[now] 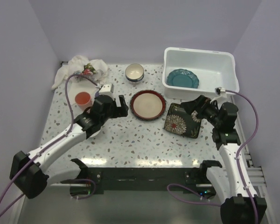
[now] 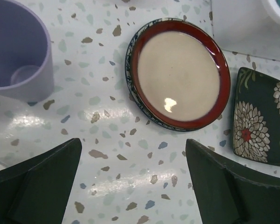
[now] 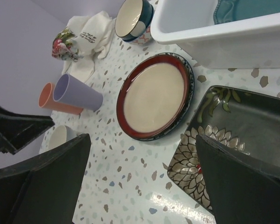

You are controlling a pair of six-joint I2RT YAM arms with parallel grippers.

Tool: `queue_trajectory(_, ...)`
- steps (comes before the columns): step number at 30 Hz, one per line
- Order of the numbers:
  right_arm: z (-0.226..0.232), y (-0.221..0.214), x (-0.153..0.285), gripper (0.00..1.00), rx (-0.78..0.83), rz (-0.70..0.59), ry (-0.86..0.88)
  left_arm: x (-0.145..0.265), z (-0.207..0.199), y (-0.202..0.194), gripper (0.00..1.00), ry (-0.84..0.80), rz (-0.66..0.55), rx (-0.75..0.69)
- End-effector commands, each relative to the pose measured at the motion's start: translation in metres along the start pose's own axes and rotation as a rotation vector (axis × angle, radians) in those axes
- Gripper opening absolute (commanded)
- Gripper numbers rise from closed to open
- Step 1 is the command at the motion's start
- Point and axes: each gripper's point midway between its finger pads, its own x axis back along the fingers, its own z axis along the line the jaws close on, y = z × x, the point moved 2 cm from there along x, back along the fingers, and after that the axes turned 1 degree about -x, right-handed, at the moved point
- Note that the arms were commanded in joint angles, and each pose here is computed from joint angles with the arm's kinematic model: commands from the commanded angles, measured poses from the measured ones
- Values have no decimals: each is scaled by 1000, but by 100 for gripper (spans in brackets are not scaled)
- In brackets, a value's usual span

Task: Place the mixed dishes into the plastic bin
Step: Pick up the plate.

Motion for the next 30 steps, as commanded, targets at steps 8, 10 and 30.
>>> queue_trajectory(8,6,-20,-2,99,83,-6,61,-74,-41,-7,93,57,58,179)
queue_trajectory(10,6,-20,-3,98,90,-8,60,-89,-42,-12,85,83,75,177)
queue_trajectory(30,0,-31,-6,99,135,10,26,-150,-32,-42,49,232,154,105)
